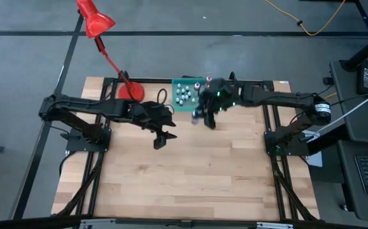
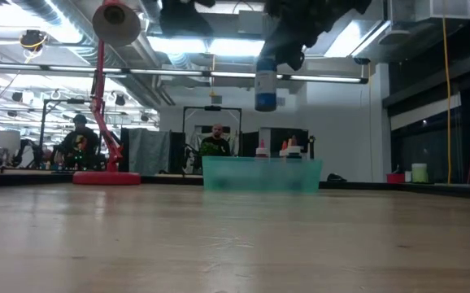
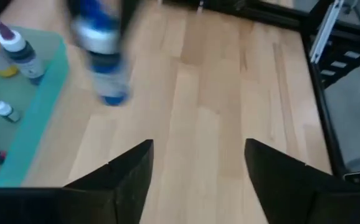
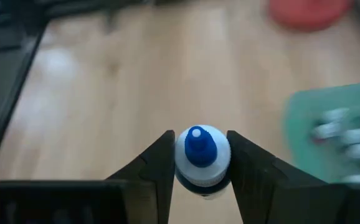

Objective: Pick & Place food coloring
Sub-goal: Put the large blue food coloring bottle into the green bin

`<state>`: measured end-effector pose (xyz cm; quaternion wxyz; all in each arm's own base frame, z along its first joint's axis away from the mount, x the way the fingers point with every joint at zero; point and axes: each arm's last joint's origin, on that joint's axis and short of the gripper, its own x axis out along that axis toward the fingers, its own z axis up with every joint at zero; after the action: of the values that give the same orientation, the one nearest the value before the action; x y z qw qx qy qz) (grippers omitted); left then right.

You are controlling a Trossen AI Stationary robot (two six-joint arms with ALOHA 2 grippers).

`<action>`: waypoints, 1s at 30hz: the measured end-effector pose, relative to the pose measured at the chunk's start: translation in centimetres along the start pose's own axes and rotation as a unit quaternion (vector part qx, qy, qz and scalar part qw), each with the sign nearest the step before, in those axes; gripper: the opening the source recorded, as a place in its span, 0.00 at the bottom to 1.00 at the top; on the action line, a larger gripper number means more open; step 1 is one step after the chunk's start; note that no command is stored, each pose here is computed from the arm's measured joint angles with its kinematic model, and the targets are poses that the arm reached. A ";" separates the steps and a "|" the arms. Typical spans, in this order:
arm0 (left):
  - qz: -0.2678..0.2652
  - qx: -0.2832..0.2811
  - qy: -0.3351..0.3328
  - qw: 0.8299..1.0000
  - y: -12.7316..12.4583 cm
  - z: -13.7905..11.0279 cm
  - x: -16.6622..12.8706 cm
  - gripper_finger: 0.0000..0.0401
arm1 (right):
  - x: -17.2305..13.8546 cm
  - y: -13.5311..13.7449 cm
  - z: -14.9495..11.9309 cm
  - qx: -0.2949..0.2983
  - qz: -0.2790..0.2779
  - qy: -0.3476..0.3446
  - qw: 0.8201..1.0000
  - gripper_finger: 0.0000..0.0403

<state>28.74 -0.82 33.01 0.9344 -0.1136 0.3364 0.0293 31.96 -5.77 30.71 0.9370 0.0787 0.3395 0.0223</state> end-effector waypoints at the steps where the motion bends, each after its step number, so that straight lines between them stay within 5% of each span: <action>1: 0.004 0.002 -0.004 1.000 -0.1 0.0 -0.3 0.61 | -0.4 -0.8 0.4 0.003 -0.011 -0.010 1.000 0.32; 11: 0.030 0.057 -0.007 0.998 0.3 -0.1 -1.3 0.59 | -3.4 -8.5 2.3 0.062 -0.174 -0.068 0.981 0.32; 19: 0.081 0.105 -0.008 0.991 2.4 -0.2 -4.1 0.59 | 0.4 -12.4 0.4 0.097 -0.195 -0.011 0.976 0.32; 30: 0.171 0.113 -0.097 0.974 4.9 -0.2 -11.2 0.56 | 2.8 -14.1 -0.9 0.098 -0.225 0.022 0.969 0.32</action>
<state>19.38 4.18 39.03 0.9505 0.0559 0.2593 0.1617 33.34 -19.34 26.00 0.8981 0.0914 0.3695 -0.2204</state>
